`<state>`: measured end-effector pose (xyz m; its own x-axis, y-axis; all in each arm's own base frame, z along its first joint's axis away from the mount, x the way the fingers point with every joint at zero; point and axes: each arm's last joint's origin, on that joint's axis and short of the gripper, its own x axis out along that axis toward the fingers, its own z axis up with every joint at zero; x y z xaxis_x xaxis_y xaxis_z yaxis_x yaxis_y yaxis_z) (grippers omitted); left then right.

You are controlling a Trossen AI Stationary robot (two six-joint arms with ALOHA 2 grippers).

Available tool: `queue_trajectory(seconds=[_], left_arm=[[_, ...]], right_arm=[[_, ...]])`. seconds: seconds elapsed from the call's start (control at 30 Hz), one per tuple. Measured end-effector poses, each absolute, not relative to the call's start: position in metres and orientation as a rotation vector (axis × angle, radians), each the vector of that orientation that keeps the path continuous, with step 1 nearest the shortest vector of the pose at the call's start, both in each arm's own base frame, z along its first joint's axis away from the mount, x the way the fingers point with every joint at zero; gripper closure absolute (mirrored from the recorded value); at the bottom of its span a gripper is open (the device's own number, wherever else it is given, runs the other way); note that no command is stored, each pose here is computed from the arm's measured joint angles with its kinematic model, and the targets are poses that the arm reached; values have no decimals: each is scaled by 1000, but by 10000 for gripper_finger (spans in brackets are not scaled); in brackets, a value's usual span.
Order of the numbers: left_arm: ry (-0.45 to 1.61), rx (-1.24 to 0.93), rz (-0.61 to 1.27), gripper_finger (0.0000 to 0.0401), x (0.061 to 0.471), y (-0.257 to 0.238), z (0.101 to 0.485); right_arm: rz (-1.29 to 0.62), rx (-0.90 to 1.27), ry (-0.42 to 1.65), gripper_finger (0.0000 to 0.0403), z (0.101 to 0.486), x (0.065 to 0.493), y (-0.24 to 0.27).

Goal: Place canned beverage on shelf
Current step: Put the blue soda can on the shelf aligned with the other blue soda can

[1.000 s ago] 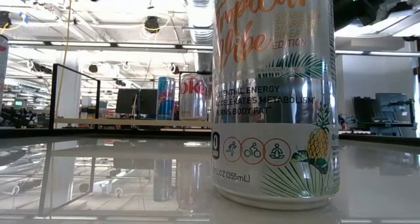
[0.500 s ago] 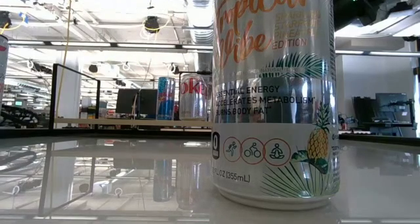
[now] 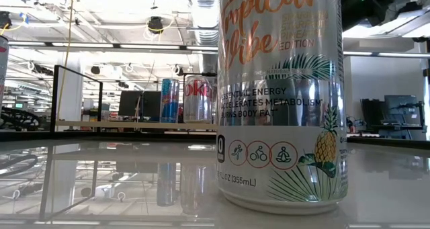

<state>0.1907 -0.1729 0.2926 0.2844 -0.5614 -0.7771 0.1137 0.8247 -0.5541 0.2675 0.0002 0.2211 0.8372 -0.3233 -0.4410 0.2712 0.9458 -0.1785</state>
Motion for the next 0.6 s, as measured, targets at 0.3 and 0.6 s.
queue_trajectory(seconds=[0.3, 0.6], left_arm=[[1367, -297, -393, 101, 158, -183, 283], [1312, -128, -420, 101, 140, -195, 281]], right_arm=[[-338, 3, 453, 63, 222, 268, 3], [-372, -15, 393, 63, 227, 269, 11]])
